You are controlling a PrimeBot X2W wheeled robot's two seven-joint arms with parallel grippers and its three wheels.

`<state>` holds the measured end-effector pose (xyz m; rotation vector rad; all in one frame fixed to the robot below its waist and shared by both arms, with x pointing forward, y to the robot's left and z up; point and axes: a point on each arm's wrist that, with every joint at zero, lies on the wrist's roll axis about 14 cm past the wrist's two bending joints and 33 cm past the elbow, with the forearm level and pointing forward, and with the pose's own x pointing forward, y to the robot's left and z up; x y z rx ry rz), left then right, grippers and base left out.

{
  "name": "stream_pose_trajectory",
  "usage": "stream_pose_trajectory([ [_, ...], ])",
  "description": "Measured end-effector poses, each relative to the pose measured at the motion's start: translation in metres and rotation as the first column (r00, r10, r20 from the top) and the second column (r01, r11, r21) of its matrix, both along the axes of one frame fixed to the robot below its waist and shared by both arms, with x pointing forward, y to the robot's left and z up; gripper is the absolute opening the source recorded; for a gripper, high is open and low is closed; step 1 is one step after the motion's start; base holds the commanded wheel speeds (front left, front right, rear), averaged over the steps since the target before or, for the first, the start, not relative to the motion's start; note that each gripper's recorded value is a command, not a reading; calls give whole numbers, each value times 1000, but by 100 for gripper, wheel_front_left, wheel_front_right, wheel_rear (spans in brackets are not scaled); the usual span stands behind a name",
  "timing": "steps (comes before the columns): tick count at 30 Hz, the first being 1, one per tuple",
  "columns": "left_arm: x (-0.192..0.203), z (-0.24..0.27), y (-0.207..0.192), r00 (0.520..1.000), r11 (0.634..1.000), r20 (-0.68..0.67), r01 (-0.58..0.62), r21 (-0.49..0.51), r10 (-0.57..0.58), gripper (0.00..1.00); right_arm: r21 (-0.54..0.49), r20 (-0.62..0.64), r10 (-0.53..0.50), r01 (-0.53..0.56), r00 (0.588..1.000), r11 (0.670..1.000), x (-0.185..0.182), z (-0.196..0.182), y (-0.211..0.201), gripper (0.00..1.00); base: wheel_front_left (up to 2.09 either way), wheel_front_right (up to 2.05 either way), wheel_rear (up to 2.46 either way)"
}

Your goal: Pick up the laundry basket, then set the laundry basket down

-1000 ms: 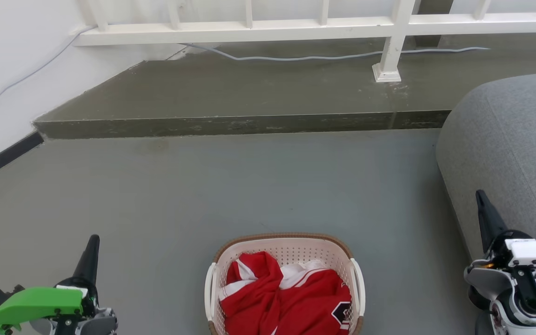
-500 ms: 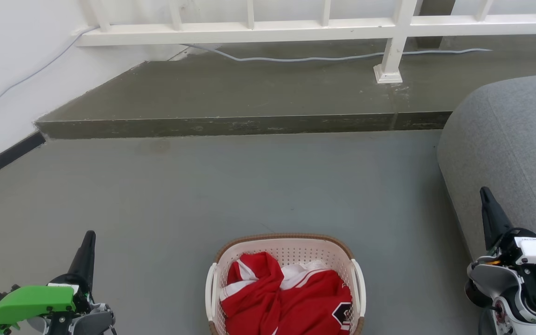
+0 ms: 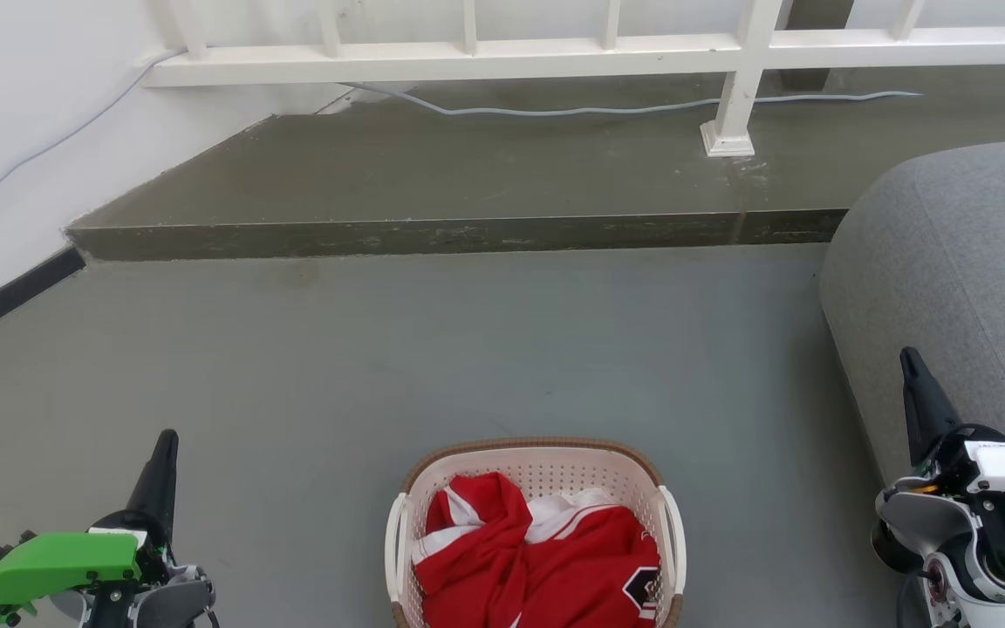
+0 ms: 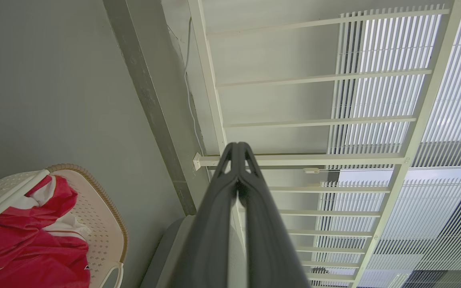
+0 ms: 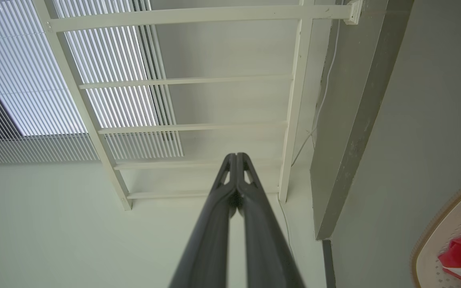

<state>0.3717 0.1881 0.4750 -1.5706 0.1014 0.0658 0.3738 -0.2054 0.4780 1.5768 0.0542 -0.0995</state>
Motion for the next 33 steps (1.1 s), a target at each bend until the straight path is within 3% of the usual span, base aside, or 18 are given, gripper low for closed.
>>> stream_pose_trajectory([
  [33, -1, -4, 0, 1000, 1000, -12, 0, -5, 0, 0, 2, -7, -3, 3, 1000, 1000, 0, -2, -1, 0, 0, 0, 0],
])
